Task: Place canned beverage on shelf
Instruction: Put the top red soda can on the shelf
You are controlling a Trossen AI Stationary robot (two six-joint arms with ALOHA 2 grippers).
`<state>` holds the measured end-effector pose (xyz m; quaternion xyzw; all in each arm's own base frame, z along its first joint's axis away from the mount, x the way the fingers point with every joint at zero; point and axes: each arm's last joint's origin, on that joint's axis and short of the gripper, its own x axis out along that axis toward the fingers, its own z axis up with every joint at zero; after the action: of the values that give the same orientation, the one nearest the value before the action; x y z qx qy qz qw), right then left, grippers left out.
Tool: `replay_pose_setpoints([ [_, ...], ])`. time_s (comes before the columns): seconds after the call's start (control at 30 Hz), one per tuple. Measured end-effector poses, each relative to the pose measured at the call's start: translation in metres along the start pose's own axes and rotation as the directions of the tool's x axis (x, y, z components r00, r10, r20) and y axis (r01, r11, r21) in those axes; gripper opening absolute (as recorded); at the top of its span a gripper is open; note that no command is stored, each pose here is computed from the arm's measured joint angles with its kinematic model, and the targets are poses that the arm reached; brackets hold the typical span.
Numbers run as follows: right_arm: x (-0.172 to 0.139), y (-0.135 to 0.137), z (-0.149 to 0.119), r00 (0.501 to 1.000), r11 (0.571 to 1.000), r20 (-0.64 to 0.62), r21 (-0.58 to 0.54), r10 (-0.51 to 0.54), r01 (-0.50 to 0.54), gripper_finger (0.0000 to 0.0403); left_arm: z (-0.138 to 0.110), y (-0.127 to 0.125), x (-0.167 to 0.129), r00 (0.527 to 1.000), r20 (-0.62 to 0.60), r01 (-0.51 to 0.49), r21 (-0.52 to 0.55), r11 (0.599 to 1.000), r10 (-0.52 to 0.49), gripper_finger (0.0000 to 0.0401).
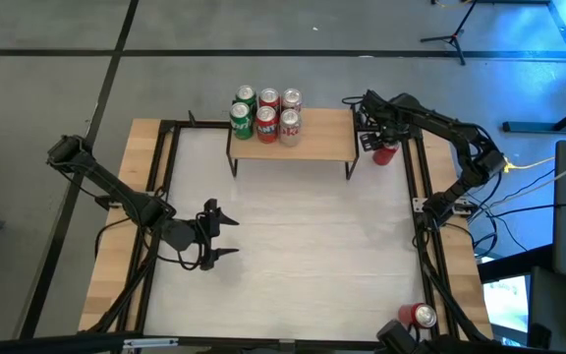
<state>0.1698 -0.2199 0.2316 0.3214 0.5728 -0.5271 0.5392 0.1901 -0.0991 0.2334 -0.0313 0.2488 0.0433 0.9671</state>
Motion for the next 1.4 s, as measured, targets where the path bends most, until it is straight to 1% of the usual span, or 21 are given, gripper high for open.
replay_pose_setpoints([
  [0.13, -0.008, -0.004, -0.004, 1.000, 1.000, 0.010, -0.006, 0.026, -0.026, 0.0285, 0.000, 0.000, 0.000, 1.000, 0.000, 0.000, 0.000, 1.000, 0.000, 0.0343],
  [0.23, -0.022, -0.011, -0.008, 0.999, 1.000, 0.031, -0.002, 0.020, -0.020, 0.0285, 0.000, 0.000, 0.000, 1.000, 0.000, -0.001, 0.000, 1.000, 0.001, 0.0343],
  [0.57, -0.090, -0.038, -0.020, 0.981, 0.994, 0.168, 0.034, 0.094, -0.101, 0.0285, 0.000, 0.000, 0.000, 1.000, 0.001, -0.002, 0.000, 1.000, 0.002, 0.0343],
  [0.77, -0.128, -0.040, -0.030, 0.955, 0.987, 0.255, -0.004, 0.154, -0.158, 0.0285, 0.000, 0.000, 0.000, 1.000, 0.001, -0.002, 0.000, 1.000, 0.002, 0.0343],
  [0.83, -0.142, -0.039, -0.033, 0.944, 0.987, 0.287, -0.023, 0.162, -0.162, 0.0285, 0.000, 0.000, 0.000, 1.000, 0.001, -0.002, 0.000, 1.000, 0.002, 0.0343],
  [0.93, -0.164, -0.038, -0.038, 0.921, 0.985, 0.350, -0.048, 0.172, -0.165, 0.0285, 0.000, 0.000, 0.000, 1.000, 0.001, -0.002, 0.000, 1.000, 0.002, 0.0343],
  [1.07, -0.193, -0.040, -0.046, 0.880, 0.979, 0.430, -0.056, 0.199, -0.194, 0.0285, 0.000, 0.000, 0.000, 1.000, 0.001, -0.002, 0.000, 1.000, 0.002, 0.0343],
  [1.17, -0.210, -0.040, -0.052, 0.845, 0.970, 0.479, -0.079, 0.238, -0.229, 0.0285, 0.000, 0.000, 0.000, 1.000, 0.001, -0.002, 0.000, 1.000, 0.002, 0.0343],
  [1.33, -0.226, -0.030, -0.056, 0.775, 0.948, 0.547, -0.149, 0.317, -0.282, 0.0285, 0.000, 0.000, 0.000, 1.000, 0.001, -0.002, 0.000, 1.000, 0.002, 0.0343],
  [1.4, -0.229, -0.023, -0.055, 0.751, 0.939, 0.564, -0.187, 0.342, -0.287, 0.0285, 0.000, 0.000, 0.000, 1.000, 0.001, -0.002, 0.000, 1.000, 0.002, 0.0343],
])
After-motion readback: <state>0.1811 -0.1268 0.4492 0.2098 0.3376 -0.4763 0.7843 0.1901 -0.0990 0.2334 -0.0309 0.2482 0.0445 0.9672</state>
